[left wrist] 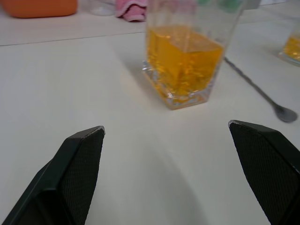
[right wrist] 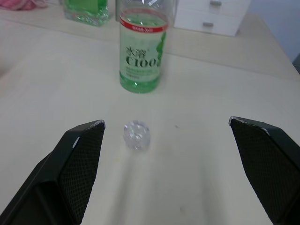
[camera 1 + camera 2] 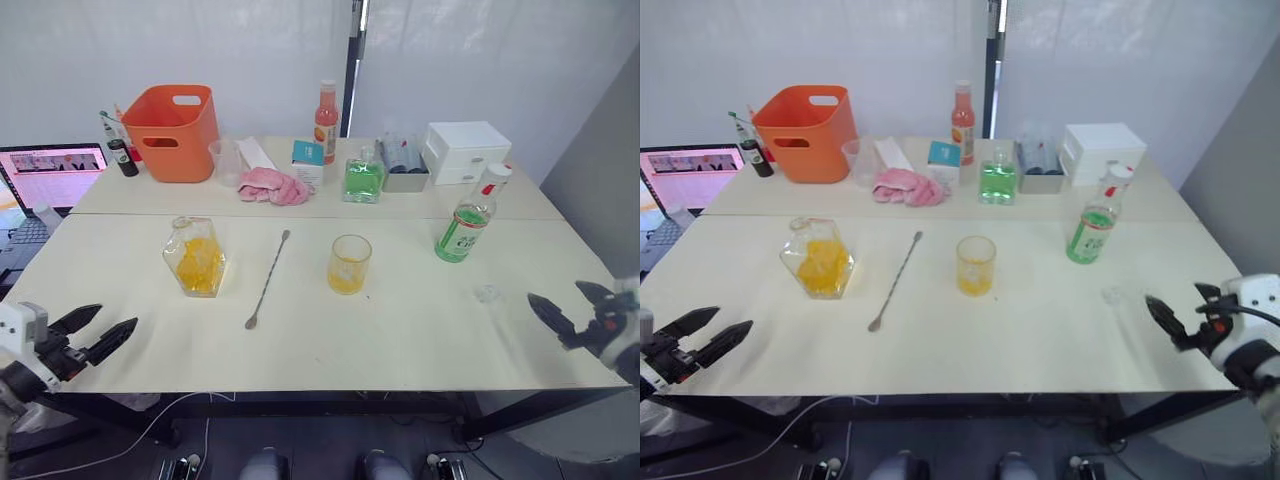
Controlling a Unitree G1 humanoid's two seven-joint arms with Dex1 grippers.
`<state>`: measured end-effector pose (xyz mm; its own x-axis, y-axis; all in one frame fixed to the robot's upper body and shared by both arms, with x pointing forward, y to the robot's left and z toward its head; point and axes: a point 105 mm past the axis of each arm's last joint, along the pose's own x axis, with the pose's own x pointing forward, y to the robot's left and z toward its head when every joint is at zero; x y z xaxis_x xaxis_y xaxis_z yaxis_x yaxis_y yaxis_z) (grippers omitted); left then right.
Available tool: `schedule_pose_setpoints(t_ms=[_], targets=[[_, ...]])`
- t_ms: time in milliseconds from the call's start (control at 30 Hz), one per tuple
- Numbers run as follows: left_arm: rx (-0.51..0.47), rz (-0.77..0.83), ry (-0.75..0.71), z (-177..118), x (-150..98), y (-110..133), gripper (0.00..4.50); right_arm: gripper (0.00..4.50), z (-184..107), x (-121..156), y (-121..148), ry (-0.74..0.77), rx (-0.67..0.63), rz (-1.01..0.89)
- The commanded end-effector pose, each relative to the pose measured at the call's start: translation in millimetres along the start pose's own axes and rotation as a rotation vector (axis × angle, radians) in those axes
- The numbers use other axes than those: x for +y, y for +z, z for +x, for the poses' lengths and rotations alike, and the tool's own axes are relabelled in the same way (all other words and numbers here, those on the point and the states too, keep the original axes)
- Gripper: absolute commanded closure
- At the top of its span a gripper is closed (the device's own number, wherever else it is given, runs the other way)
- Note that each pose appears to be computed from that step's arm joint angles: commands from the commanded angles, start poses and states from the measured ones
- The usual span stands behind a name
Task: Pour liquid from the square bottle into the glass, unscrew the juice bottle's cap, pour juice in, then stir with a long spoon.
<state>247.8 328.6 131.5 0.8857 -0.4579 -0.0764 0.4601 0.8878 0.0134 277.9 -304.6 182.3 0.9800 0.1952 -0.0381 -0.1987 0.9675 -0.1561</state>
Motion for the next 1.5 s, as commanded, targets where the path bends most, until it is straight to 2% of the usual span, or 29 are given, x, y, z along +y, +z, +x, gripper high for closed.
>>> schedule_pose_setpoints(t_ms=[33, 133, 267, 467, 600, 733, 1167, 1267, 1467, 1500], targets=[[-0.036, 0.025, -0.147, 17, -33, 15, 0.02, 0.00, 19, 11, 23, -0.019, -0.054, -0.005], [-0.053, 0.012, -0.239, 29, -57, 23, 0.02, 0.00, 34, 14, 31, -0.055, -0.054, 0.004], [-0.100, -0.016, -0.431, 51, -107, 44, 0.02, 0.00, 69, 17, 46, -0.088, -0.067, 0.009], [-0.167, -0.013, -0.591, 74, -150, 78, 0.02, 0.00, 101, -5, 64, -0.159, -0.101, 0.051], [-0.163, -0.012, -0.676, 78, -169, 85, 0.02, 0.00, 118, -11, 73, -0.156, -0.136, 0.087], [-0.160, -0.008, -0.708, 84, -179, 88, 0.02, 0.00, 131, -12, 78, -0.131, -0.156, 0.113], [-0.164, 0.000, -0.707, 88, -180, 93, 0.02, 0.00, 157, -7, 82, -0.083, -0.181, 0.160], [-0.165, 0.001, -0.705, 88, -180, 94, 0.00, 0.79, 158, -9, 84, -0.088, -0.192, 0.162], [-0.159, 0.001, -0.703, 86, -179, 94, 0.00, 2.86, 158, -7, 88, -0.071, -0.214, 0.154], [-0.159, 0.000, -0.702, 86, -179, 94, 0.00, 2.98, 158, -6, 89, -0.066, -0.218, 0.150]])
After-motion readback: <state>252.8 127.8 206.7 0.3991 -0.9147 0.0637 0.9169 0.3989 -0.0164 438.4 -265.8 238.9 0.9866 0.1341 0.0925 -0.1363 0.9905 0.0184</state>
